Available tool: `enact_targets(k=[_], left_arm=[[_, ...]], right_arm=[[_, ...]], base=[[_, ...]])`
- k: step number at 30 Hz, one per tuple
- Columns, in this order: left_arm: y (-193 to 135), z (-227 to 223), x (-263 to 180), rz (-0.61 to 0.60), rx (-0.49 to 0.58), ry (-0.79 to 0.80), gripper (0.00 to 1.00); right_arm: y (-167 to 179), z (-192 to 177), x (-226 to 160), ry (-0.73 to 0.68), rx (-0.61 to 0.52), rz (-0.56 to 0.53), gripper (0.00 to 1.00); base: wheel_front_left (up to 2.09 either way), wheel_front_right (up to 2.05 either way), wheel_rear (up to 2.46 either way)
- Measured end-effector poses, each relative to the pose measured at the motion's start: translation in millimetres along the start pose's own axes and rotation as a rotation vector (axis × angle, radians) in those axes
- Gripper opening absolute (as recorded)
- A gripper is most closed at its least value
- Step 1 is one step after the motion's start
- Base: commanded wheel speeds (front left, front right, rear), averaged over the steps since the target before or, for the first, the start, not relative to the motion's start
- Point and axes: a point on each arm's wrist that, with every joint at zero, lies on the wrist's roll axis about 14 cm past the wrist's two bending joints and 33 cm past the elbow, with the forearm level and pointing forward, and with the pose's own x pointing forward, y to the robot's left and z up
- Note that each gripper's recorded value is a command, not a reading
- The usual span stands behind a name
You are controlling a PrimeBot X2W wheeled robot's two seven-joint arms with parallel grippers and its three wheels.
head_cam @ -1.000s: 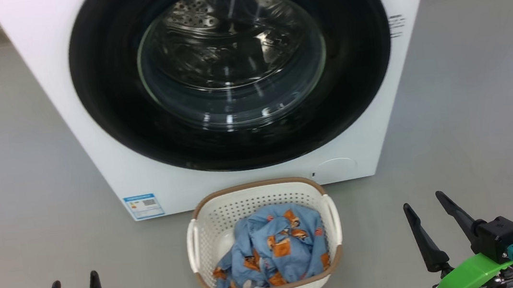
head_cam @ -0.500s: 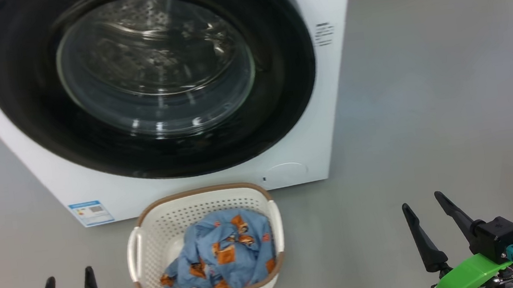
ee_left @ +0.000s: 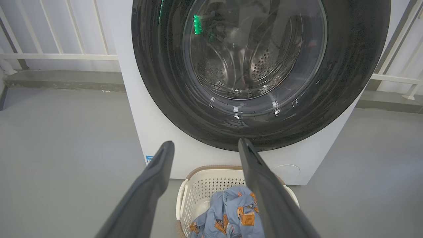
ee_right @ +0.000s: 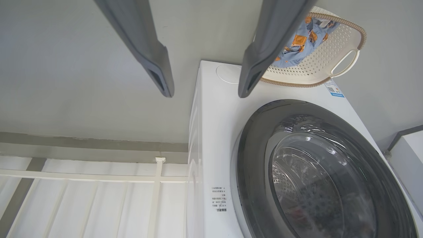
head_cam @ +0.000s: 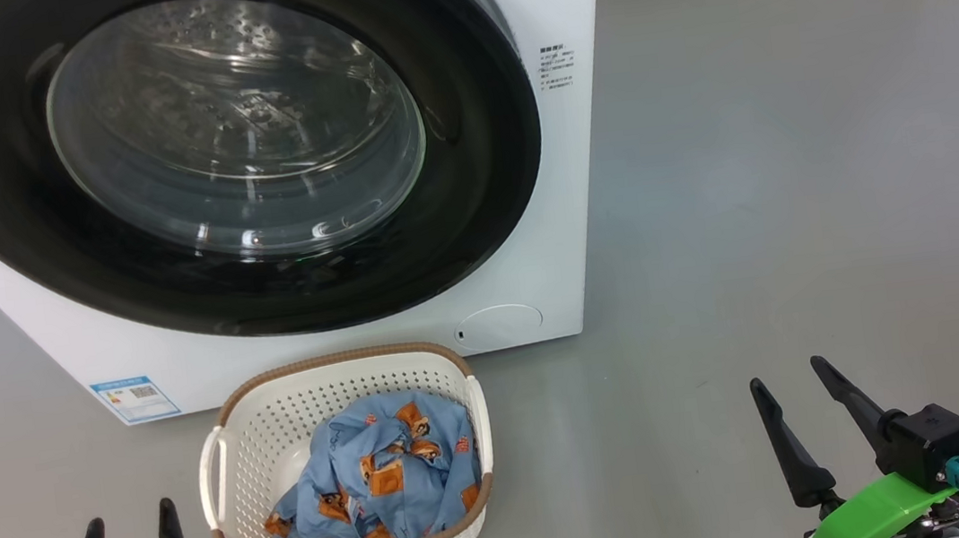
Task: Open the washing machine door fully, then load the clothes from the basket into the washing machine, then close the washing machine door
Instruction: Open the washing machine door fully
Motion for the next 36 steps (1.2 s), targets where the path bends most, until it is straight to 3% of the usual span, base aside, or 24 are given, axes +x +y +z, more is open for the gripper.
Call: enact_targets(k=[15, 16, 17, 29, 36], left_arm=[[1.5, -1.1, -1.0, 0.005, -0.001, 0.003, 1.0], [1.7, -1.2, -1.1, 0.005, -0.001, 0.004, 1.0], [1.8, -1.4, -1.3, 0.006, -0.001, 0.004, 1.0], [2.7, -2.3, -2.1, 0.01, -0.005, 0.007, 1.0], [3.8, -2.2, -3.0, 0.016, -0.016, 0.006, 1.0]], right_arm=[[2.1, 0.3, 1.4, -0.002, 0.001, 0.006, 1.0], [2.4, 0.3, 1.4, -0.001, 0.001, 0.007, 0.82], [3.6, 0.3, 1.6, -0.002, 0.004, 0.01, 0.0], [5.7, 0.0, 2.2, -0.002, 0.02, 0.016, 0.0], [-7.1, 0.5, 1.9, -0.022, 0.188, -0.065, 0.0]], base=[[0.0, 0.0, 0.0], [0.0, 0.0, 0.0], [0.0, 0.0, 0.0], [0.0, 0.0, 0.0], [0.0, 0.0, 0.0]])
